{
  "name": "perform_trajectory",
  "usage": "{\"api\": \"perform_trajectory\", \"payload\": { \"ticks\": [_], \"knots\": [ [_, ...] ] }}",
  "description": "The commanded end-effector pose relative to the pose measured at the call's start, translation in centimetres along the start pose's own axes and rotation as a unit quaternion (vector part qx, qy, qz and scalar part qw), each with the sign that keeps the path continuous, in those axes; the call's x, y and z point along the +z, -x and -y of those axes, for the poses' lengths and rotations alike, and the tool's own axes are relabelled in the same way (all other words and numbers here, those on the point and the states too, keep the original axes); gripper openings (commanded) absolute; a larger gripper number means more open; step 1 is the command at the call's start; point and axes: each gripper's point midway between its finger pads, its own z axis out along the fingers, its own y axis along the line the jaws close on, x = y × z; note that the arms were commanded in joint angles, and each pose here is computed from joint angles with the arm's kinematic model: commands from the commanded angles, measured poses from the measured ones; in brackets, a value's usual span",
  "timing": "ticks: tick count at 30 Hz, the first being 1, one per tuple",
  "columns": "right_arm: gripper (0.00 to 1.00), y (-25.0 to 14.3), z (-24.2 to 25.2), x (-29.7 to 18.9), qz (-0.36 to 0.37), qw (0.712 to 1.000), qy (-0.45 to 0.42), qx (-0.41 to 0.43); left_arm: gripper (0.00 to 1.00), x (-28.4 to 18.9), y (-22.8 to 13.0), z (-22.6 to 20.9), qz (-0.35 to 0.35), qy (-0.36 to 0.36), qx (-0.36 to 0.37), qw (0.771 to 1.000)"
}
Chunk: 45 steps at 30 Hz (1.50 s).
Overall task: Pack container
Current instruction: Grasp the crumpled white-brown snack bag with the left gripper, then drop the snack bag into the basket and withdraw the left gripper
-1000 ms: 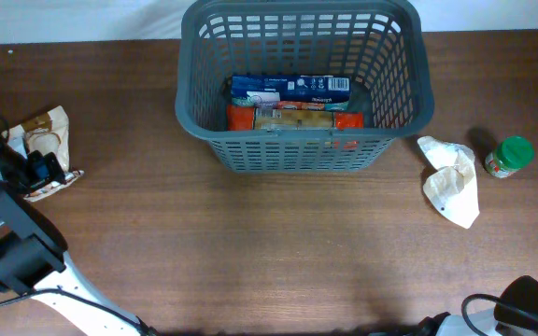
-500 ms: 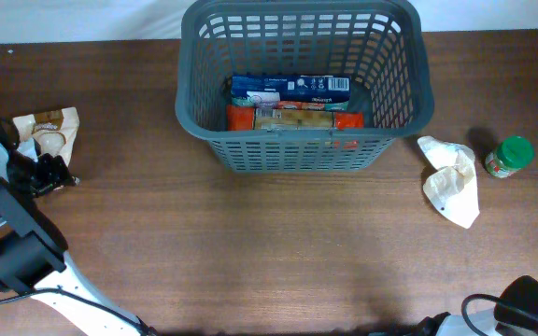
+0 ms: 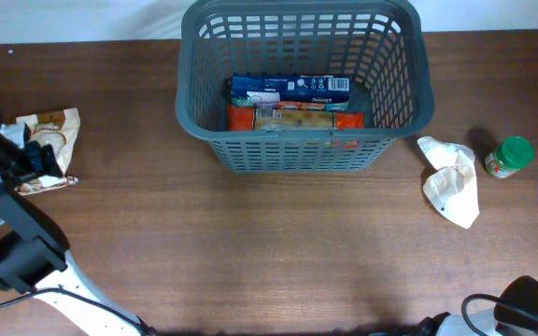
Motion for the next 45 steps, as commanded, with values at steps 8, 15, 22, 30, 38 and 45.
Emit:
{"api": "perform_trajectory", "payload": {
  "ticks": [8, 15, 22, 30, 38, 45],
  "knots": [
    [0.99, 0.2, 0.2, -0.2, 0.005, 1.0, -0.004, -0.001, 0.98, -1.3, 4.0, -1.2, 0.079, 0.035, 0.141, 0.986],
    [0.99, 0.2, 0.2, -0.2, 0.005, 1.0, -0.004, 0.0, 0.98, 3.1, 3.8, -1.0, 0.039, 0.016, 0.139, 0.989],
    [0.99, 0.2, 0.2, -0.2, 0.005, 1.0, -0.004, 0.0, 0.94, 7.2, 3.0, -0.7, -0.004, -0.003, 0.118, 0.993],
    [0.99, 0.2, 0.2, -0.2, 0.004, 1.0, -0.004, 0.0, 0.02, 8.3, 1.8, 0.0, -0.034, -0.024, 0.091, 0.995],
    [0.99, 0.2, 0.2, -0.2, 0.005, 1.0, -0.004, 0.0, 0.01, 5.5, 2.0, 0.5, -0.036, -0.028, 0.051, 0.998],
    [0.99, 0.2, 0.2, -0.2, 0.005, 1.0, -0.004, -0.001, 0.02, -6.3, 5.5, 2.2, 0.083, -0.019, 0.058, 0.995]
  ]
}}
